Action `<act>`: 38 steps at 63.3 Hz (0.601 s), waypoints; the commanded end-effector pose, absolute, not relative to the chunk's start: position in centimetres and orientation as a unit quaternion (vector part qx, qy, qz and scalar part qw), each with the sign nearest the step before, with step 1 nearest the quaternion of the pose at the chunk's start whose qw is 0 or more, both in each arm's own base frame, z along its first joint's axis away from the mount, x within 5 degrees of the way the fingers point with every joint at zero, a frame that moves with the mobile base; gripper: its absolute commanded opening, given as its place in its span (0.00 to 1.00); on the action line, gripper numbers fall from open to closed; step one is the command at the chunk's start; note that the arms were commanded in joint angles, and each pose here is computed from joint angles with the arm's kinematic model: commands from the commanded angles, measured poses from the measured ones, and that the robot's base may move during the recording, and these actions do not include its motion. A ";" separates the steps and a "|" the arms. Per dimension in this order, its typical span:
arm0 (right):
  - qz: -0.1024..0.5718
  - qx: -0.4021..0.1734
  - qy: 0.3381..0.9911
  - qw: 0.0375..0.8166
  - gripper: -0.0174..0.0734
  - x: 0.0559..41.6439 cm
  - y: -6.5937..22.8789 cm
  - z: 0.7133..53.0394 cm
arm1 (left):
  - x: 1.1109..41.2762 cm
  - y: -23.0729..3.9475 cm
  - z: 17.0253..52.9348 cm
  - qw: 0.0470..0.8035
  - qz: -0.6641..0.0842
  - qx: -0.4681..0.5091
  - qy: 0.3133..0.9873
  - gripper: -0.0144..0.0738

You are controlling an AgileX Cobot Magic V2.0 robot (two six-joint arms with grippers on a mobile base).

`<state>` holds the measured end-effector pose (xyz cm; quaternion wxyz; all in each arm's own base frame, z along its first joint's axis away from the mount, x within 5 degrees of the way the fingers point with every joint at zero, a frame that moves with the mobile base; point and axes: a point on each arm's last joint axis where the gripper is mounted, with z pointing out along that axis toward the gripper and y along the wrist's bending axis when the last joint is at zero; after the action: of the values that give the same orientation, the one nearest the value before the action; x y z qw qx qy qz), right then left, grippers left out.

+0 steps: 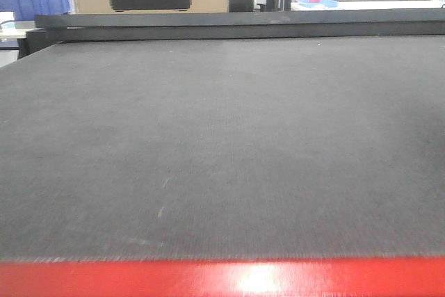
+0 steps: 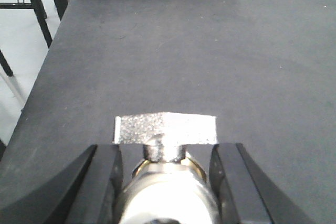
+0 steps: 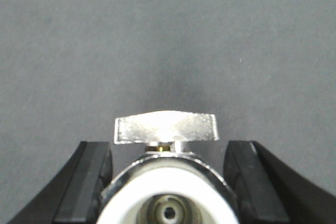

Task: Place valve from conveyor to right shelf box
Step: 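Drive the base to the steel shelf of blue bins, holding both valves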

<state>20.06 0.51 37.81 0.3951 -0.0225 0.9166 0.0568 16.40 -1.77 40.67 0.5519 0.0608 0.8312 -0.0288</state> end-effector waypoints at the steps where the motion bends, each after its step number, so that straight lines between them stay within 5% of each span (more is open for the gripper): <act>1: 0.050 -0.024 0.902 0.429 0.01 20.1 0.4 38.7 | 16.4 -1.8 41.4 0.580 -0.033 0.059 0.812 0.04; 38: 0.050 -0.024 0.902 0.429 0.01 20.1 0.4 38.7 | 16.4 -1.8 41.4 0.580 -0.033 0.059 0.812 0.04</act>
<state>20.06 0.53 37.82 0.3951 -0.0222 0.9165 0.0579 16.40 -1.77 40.67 0.5519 0.0608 0.8312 -0.0288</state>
